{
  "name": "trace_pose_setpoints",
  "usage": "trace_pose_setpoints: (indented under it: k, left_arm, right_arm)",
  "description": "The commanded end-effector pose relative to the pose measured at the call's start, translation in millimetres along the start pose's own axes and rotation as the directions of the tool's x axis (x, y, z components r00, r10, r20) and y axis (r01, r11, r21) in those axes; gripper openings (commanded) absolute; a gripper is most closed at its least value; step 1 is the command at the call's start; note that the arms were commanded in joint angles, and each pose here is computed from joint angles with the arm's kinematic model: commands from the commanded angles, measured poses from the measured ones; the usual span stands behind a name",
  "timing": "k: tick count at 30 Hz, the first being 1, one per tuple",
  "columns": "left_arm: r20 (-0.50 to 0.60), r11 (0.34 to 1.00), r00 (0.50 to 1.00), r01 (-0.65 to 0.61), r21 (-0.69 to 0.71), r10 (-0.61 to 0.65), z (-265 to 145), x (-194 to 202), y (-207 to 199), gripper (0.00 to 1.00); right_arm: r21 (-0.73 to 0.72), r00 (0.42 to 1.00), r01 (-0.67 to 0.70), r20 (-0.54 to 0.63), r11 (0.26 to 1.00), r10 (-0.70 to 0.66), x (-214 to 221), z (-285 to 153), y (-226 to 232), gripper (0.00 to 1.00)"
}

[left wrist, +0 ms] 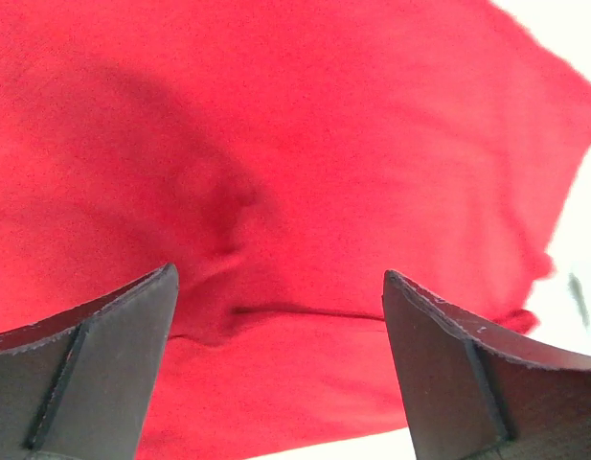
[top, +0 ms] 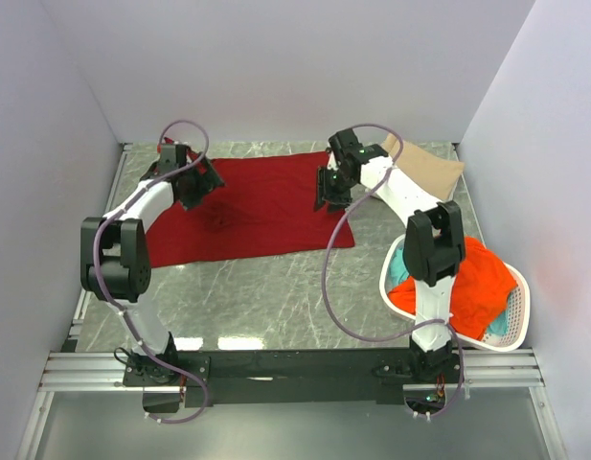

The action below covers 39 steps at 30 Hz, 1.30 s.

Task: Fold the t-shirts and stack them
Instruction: Fold the tshirt

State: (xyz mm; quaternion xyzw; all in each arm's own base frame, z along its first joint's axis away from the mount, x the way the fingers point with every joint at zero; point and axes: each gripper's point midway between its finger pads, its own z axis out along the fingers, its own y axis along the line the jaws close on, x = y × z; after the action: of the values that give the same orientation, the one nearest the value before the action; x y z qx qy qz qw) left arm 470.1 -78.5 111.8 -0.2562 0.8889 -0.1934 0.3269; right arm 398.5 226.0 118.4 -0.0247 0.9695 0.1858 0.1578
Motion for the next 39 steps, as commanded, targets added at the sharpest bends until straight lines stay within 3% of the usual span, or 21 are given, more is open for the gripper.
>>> trace_pose_setpoints:
  k: [1,9,16,28,39]
  left_arm:
    - [-0.046,0.997,0.998,0.041,-0.066,-0.044,12.4,23.7,36.1,0.93]
    - [-0.103,0.989,0.992,0.065,-0.13,-0.078,19.3,59.1,75.8,0.95]
    - [-0.15,0.983,0.985,0.053,-0.176,-0.08,11.4,85.6,100.6,0.95]
    - [-0.203,0.946,0.974,0.027,-0.323,-0.097,-23.6,128.7,144.5,0.96]
    - [-0.211,0.937,0.966,0.07,-0.341,-0.149,-70.5,171.7,162.0,0.97]
  right_arm:
    - [-0.035,0.999,-0.014,0.032,0.999,0.015,-11.8,25.3,1.3,0.49]
    - [0.024,0.999,-0.044,-0.002,0.999,0.044,6.1,65.3,-23.7,0.49]
    - [0.094,0.991,-0.072,-0.105,0.993,0.081,48.7,85.4,-48.7,0.48]
    - [0.198,0.948,-0.094,-0.282,0.976,0.149,154.1,64.3,-79.8,0.47]
    - [0.209,0.93,-0.127,-0.314,0.97,0.19,214.3,29.6,-69.0,0.47]
